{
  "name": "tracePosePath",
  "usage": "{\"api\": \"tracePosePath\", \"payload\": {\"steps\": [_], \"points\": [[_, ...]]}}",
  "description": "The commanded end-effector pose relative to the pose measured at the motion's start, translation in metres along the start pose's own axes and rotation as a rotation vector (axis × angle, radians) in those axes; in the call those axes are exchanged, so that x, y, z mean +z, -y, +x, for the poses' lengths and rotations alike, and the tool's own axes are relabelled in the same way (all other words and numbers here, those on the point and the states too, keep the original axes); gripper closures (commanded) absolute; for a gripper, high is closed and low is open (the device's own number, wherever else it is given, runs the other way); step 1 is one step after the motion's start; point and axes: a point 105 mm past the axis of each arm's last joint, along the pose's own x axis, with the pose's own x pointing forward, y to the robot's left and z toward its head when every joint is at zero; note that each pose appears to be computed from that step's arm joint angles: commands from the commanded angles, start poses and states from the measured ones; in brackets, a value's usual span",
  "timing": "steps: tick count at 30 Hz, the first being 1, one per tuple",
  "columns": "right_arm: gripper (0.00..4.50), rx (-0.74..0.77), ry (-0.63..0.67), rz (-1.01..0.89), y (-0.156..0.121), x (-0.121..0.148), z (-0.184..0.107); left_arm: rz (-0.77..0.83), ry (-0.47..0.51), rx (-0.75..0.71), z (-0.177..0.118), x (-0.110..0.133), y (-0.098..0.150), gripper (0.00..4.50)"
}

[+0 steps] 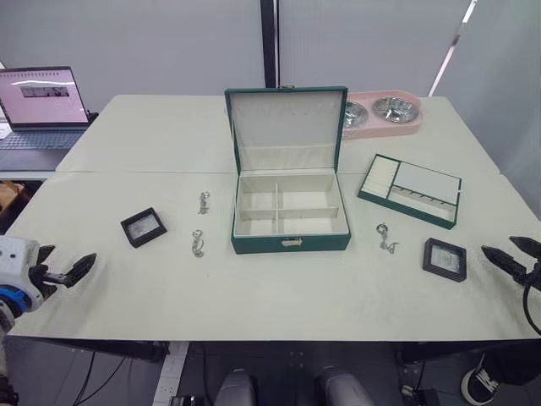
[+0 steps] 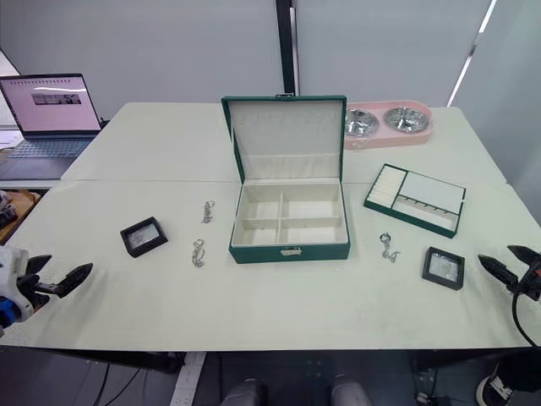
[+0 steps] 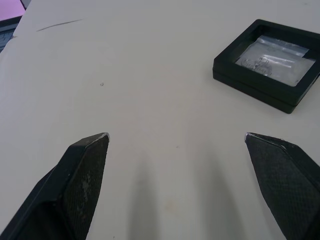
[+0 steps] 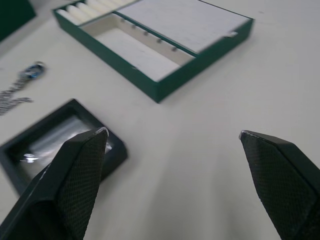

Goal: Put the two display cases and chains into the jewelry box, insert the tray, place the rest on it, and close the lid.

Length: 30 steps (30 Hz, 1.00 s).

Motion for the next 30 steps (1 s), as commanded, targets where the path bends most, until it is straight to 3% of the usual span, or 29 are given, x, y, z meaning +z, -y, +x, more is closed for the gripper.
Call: {"api": "tracePosePath", "payload": {"steps": [1,5,10,14,19,30], "points": [[0.02,0.170,0.088,-0.064,-0.040,0.026,0.011,0.018,0.044,-0.071,0.011,0.017,0.014,0.00],[0.02,0.264,0.227,-0.171,-0.077,0.044,0.018,0.044,0.037,-0.159,0.022,0.025,0.029,0.00],[0.02,0.447,0.262,-0.205,-0.124,0.046,0.020,0.076,0.026,-0.233,0.032,0.031,0.039,0.00],[0.02,0.632,0.208,-0.250,-0.161,0.036,0.017,0.109,0.017,-0.303,0.042,0.035,0.053,0.00],[0.02,0.710,0.173,-0.291,-0.175,0.028,0.018,0.175,-0.012,-0.386,0.050,0.037,0.066,0.00],[0.02,0.733,0.181,-0.322,-0.186,0.026,0.019,0.243,-0.075,-0.493,0.061,0.042,0.076,0.00]]}}
